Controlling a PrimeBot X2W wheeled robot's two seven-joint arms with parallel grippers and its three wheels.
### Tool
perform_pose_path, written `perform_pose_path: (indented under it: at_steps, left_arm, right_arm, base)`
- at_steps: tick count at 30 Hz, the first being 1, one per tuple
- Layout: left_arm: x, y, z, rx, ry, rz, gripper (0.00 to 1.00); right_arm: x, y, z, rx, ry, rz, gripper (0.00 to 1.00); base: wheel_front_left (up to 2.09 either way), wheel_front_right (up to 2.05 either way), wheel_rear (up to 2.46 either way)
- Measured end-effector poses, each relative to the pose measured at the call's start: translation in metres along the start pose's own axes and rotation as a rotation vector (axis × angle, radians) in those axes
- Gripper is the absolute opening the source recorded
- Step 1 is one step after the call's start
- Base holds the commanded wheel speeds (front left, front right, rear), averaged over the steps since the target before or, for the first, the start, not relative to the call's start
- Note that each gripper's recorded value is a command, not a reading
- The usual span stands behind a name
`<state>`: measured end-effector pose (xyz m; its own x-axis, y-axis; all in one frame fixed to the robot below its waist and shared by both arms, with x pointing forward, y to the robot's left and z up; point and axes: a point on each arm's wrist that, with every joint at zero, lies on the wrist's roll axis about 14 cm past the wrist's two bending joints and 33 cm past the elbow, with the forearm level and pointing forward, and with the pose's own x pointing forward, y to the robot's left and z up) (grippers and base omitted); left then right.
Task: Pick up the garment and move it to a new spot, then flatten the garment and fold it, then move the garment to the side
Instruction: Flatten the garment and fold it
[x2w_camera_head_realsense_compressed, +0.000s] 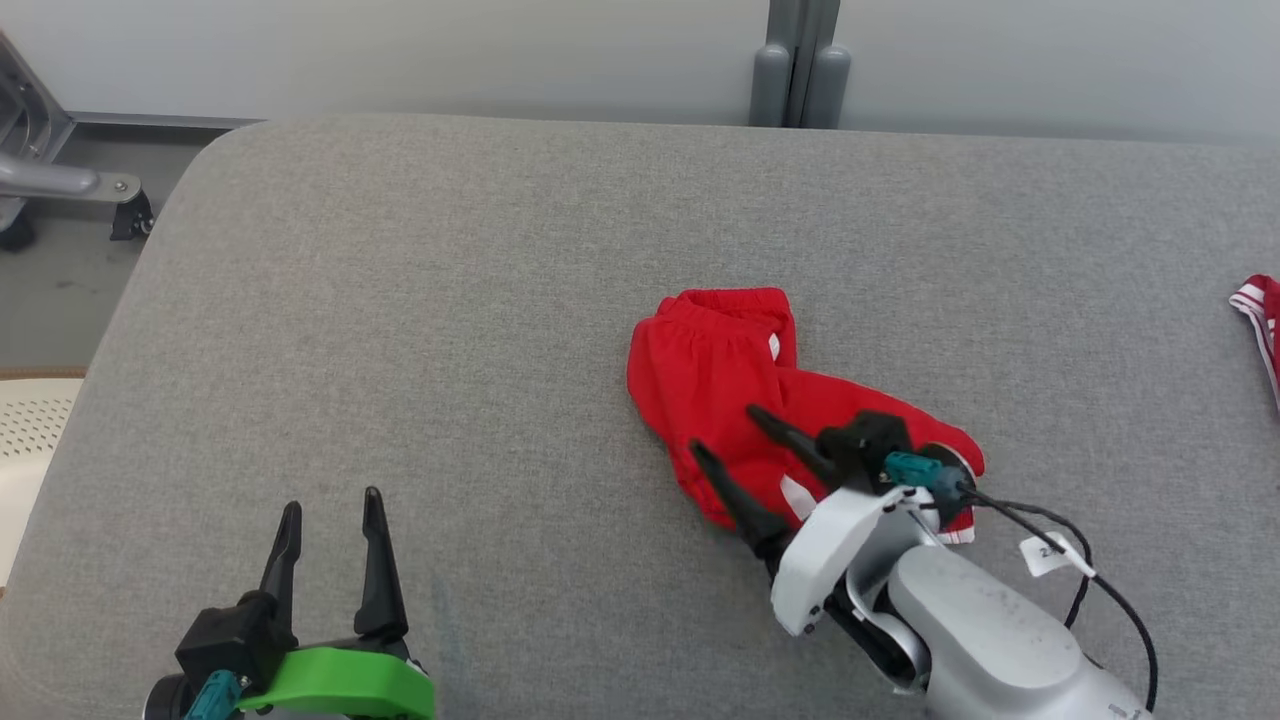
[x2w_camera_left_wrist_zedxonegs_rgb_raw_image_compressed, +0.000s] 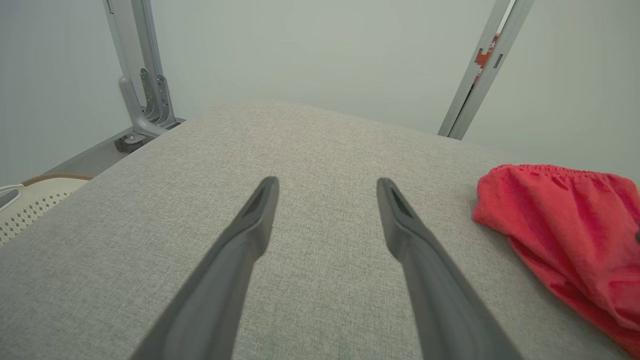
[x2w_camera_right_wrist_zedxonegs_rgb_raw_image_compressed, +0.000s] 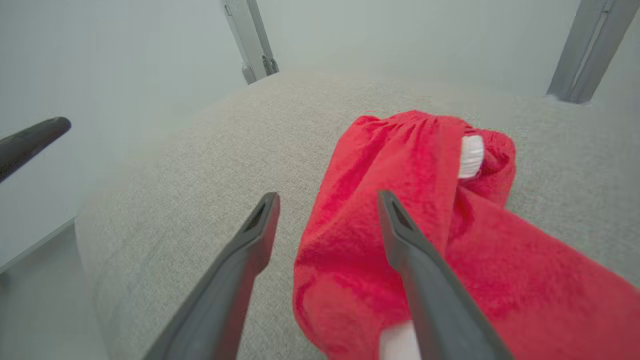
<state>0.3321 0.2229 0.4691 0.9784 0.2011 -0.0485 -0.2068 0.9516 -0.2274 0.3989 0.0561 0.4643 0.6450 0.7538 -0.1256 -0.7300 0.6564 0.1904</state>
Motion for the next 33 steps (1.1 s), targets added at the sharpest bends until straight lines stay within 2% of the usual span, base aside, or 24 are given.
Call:
perform_pose_path:
  at_steps: [5,9,12,13,14,15,16,21,28,29,30,31,33]
  left_arm:
    - [-0.002,0.002,0.002,-0.003,-0.006,0.008,1.0]
    - [-0.004,0.005,0.003,-0.006,-0.007,0.019,1.0]
    - [-0.007,0.01,0.003,-0.006,-0.007,0.038,1.0]
    - [-0.008,0.012,0.003,-0.006,-0.007,0.045,1.0]
    - [-0.009,0.015,0.003,-0.006,-0.008,0.052,1.0]
    - [-0.01,0.017,0.003,-0.007,-0.007,0.059,1.0]
    - [-0.011,0.019,0.003,-0.006,-0.007,0.067,1.0]
    - [-0.018,0.031,0.005,-0.007,-0.011,0.106,1.0]
    - [-0.024,0.038,0.008,-0.008,-0.023,0.129,1.0]
    - [-0.024,0.038,0.008,-0.009,-0.023,0.129,1.0]
    - [-0.024,0.038,0.008,-0.01,-0.023,0.128,1.0]
    - [-0.023,0.037,0.008,-0.011,-0.022,0.126,1.0]
    - [-0.022,0.035,0.007,-0.012,-0.019,0.12,1.0]
  right_arm:
    - [-0.001,-0.03,0.033,-0.009,-0.103,-0.085,1.0]
    - [0.001,-0.048,0.022,-0.022,-0.045,-0.141,1.0]
    - [0.01,-0.041,0.008,-0.01,0.024,-0.128,1.0]
    - [0.014,-0.04,0.007,-0.031,0.038,-0.121,0.85]
    - [0.017,-0.041,0.008,-0.039,0.041,-0.119,0.39]
    - [0.022,-0.04,0.009,-0.047,0.044,-0.112,0.29]
    - [0.026,-0.038,0.009,-0.065,0.045,-0.101,0.0]
    - [0.048,0.004,0.017,-0.104,0.018,0.018,0.0]
    - [0.05,0.066,-0.01,-0.173,0.099,0.204,0.0]
    - [0.048,0.071,-0.017,-0.181,0.118,0.221,0.62]
    - [0.046,0.075,-0.024,-0.198,0.142,0.239,0.9]
    - [0.043,0.08,-0.03,-0.214,0.158,0.259,1.0]
    - [0.036,0.097,-0.04,-0.237,0.176,0.323,1.0]
  base:
    - [0.0,0.0,0.0]
    - [0.0,0.0,0.0]
    - [0.0,0.0,0.0]
    - [0.0,0.0,0.0]
    - [0.0,0.0,0.0]
    - [0.0,0.0,0.0]
    - [0.0,0.0,0.0]
    - [0.0,0.0,0.0]
    - [0.0,0.0,0.0]
    - [0.0,0.0,0.0]
    - [0.0,0.0,0.0]
    - [0.0,0.0,0.0]
    - [0.0,0.0,0.0]
